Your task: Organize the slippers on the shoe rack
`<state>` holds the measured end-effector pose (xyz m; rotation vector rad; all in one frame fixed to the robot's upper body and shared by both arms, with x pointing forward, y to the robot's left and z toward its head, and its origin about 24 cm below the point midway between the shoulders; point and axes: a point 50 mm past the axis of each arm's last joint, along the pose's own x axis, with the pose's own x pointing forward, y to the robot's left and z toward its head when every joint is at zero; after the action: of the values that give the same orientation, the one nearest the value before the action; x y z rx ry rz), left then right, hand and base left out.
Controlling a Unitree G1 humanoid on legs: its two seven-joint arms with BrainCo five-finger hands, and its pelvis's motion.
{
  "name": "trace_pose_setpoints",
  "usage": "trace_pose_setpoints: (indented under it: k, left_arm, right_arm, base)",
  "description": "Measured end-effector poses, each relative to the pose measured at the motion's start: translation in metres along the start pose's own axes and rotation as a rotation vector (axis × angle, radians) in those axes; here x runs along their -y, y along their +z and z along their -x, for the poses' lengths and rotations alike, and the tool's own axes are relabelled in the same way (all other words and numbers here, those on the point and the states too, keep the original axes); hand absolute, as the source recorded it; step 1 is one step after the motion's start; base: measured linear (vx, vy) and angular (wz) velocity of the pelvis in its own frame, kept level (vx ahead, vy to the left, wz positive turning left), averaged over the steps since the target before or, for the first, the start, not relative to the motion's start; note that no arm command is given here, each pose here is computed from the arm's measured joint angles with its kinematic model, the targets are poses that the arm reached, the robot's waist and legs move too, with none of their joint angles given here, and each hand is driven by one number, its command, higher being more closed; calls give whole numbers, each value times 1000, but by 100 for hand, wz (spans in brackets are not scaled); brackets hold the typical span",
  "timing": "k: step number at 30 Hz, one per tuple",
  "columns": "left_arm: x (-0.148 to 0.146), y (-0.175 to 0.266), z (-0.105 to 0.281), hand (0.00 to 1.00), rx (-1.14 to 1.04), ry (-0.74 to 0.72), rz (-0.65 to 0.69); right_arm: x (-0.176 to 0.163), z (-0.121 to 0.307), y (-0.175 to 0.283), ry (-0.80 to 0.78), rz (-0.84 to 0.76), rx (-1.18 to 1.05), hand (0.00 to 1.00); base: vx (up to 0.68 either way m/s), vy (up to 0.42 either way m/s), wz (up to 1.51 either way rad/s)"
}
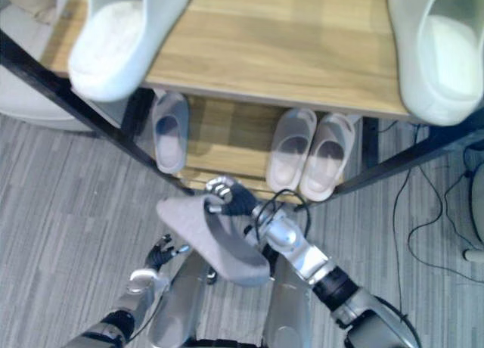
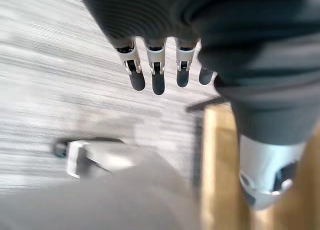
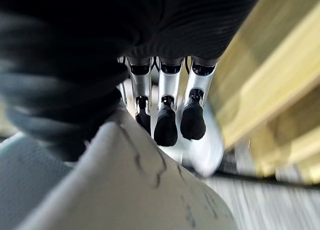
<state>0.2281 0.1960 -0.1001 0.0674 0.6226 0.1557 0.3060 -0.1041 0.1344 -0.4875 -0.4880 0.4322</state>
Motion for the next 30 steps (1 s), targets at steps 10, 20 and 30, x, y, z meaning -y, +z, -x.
trace_pose_setpoints:
  k: [10,20,30]
  left_arm:
    - [-2,-3,3,0,-7,67,145]
    - [5,13,5,0,73,74,242]
    - [9,20,5,0,102,83,256]
  right_arm:
    - [56,-25,29,-415,168,107,100]
    - [102,-37,56,-710,245,146,100]
    - [117,-66,64,-787,307,96,100]
  base:
    - [-28,-15,6]
    - [-15,-19,6]
    - [-11,-12,10]
